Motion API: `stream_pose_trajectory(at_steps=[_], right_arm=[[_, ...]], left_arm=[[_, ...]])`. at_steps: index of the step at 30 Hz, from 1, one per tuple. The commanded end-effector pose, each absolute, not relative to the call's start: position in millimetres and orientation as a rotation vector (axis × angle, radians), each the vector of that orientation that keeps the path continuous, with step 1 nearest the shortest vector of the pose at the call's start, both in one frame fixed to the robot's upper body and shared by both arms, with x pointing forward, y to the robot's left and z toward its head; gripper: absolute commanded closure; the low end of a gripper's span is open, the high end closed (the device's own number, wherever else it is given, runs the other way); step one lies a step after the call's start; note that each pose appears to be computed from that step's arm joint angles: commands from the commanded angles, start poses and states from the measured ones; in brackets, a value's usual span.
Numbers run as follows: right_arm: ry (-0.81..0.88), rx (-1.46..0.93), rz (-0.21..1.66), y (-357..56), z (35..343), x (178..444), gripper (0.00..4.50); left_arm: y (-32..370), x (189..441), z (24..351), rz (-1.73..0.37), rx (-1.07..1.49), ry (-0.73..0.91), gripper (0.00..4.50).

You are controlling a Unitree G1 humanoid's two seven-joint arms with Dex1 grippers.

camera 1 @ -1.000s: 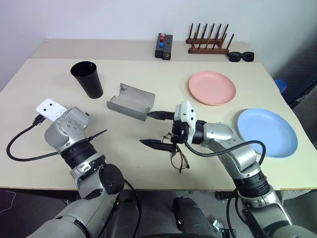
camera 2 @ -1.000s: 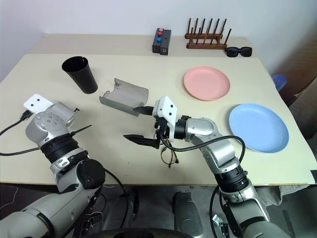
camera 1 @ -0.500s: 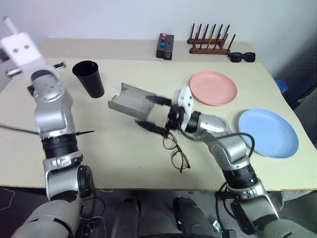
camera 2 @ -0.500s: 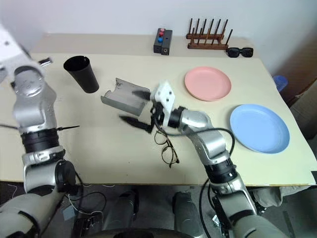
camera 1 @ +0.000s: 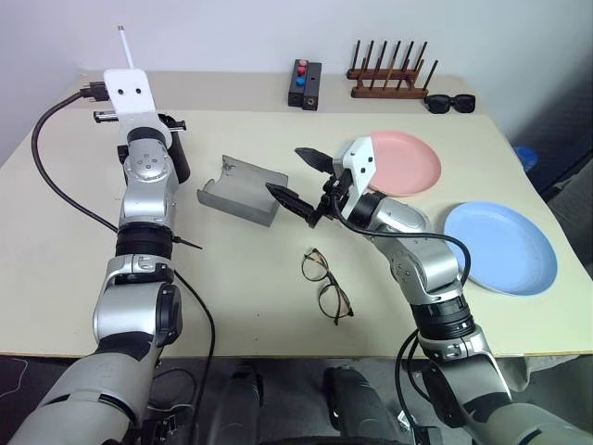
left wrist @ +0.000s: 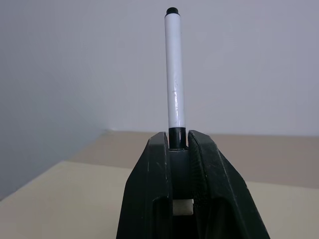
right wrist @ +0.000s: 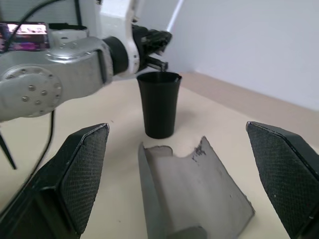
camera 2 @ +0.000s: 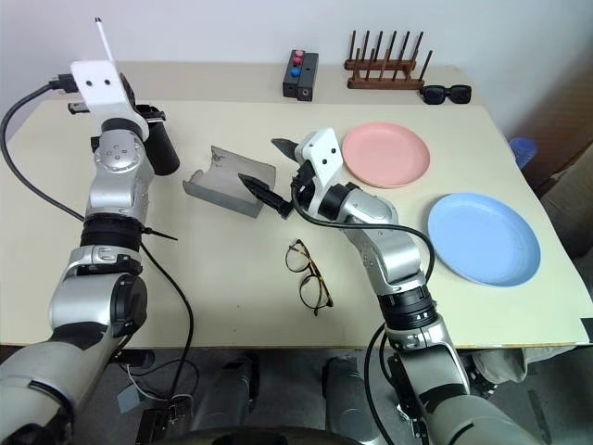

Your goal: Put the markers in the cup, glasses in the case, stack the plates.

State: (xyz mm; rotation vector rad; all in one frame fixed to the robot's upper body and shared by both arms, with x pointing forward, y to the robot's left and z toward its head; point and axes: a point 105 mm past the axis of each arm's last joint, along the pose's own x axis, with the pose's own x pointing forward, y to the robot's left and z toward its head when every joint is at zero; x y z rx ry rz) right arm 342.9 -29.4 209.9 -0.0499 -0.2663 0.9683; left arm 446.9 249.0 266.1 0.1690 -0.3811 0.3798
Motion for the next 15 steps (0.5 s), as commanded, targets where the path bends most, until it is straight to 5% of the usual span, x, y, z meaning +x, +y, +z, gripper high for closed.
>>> stream_pose_trajectory(at_steps=[1,15], right_arm=[[-0.337,-0.062,0.953,-33.2,225.0,338.0,0.00],[-0.346,-0.056,0.964,-30.8,228.4,338.2,0.00]], left_arm=[[247.8,442.7,272.8,0.391,0.204,-0.434,4.48],[255.4,445.2,247.0,0.421,0.166,-0.374,4.48]])
